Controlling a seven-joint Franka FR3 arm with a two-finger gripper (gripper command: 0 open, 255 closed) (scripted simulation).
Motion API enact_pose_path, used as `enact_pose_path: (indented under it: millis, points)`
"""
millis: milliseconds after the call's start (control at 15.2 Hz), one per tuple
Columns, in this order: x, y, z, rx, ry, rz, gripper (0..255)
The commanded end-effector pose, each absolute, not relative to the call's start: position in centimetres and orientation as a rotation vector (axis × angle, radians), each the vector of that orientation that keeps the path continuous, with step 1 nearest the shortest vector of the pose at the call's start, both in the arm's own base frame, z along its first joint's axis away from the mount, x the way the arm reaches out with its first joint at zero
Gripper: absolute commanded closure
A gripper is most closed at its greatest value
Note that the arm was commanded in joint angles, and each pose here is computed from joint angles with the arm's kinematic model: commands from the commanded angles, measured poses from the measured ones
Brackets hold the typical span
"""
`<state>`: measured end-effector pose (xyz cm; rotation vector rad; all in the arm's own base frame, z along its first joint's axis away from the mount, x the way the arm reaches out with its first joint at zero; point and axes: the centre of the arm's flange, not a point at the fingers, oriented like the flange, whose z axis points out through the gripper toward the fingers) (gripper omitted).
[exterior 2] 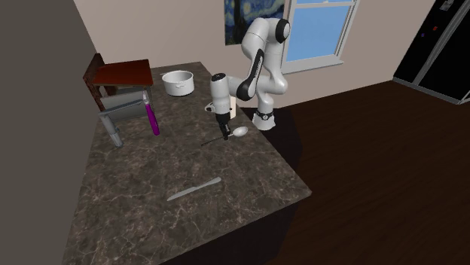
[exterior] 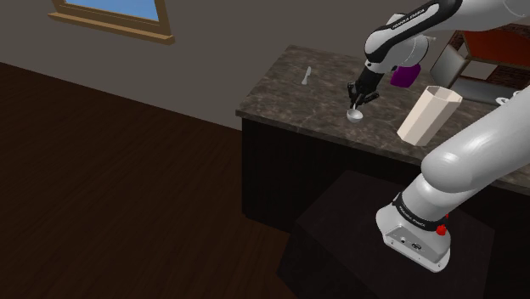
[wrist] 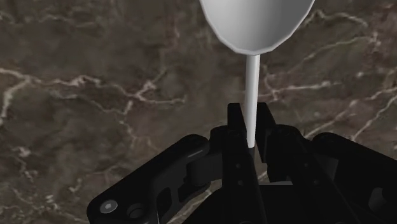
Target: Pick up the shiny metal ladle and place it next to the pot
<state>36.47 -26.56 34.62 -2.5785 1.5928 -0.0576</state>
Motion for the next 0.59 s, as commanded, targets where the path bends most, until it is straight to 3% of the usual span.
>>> enact_pose_path:
  millis: [0,528]
  points:
    - [36.5,-26.6,34.6,-2.578,1.593,-0.057,255]
    - [36.5,-26.6,38.3,-2.578,1.593,-0.057,255]
